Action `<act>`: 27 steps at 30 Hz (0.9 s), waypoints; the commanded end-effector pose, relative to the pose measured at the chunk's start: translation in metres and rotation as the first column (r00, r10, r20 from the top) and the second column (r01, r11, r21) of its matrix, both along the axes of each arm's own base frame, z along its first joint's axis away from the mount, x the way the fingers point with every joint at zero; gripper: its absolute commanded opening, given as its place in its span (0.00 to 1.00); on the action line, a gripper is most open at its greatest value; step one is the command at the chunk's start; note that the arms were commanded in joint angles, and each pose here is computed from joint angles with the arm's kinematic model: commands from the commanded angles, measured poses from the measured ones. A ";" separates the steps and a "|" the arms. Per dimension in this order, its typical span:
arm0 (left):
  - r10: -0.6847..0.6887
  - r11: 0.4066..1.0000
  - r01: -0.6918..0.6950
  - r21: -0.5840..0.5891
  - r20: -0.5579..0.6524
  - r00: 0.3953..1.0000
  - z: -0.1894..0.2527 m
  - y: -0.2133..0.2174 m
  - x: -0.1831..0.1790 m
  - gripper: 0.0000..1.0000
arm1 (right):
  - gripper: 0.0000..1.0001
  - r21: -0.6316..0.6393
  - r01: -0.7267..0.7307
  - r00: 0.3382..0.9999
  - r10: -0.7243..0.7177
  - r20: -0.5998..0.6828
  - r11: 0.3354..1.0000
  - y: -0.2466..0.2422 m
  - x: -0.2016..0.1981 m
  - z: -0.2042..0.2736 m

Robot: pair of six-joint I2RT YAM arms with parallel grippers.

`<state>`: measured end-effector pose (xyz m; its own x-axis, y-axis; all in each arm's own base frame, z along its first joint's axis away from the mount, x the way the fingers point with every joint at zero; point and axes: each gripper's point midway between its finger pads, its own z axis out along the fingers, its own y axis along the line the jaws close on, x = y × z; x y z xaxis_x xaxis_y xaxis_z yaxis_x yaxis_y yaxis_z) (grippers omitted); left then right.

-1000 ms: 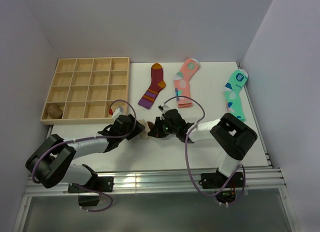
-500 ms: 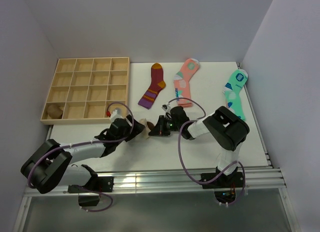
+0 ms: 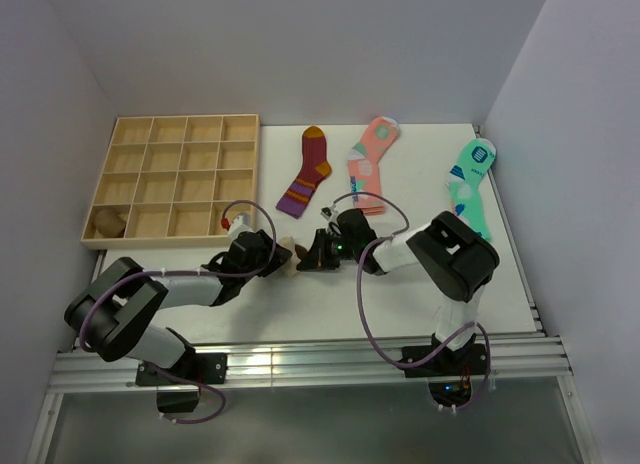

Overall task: Roll the socks
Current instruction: Roll the sock at the center of the board.

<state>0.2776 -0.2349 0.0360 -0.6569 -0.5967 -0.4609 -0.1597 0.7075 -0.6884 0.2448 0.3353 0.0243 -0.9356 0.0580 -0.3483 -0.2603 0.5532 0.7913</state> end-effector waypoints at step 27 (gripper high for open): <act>-0.002 0.996 0.011 0.087 -0.097 0.995 -0.015 0.008 -0.012 0.15 | 0.55 -0.323 0.102 0.796 0.117 0.593 0.941 0.024 0.007 0.062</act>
<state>0.2782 -0.2365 0.0359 -0.6677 -0.5971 -0.4446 -0.1913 0.7148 -0.6727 0.2386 0.3457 0.0712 -0.6013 -0.1690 -0.7809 -0.5942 0.7481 0.2956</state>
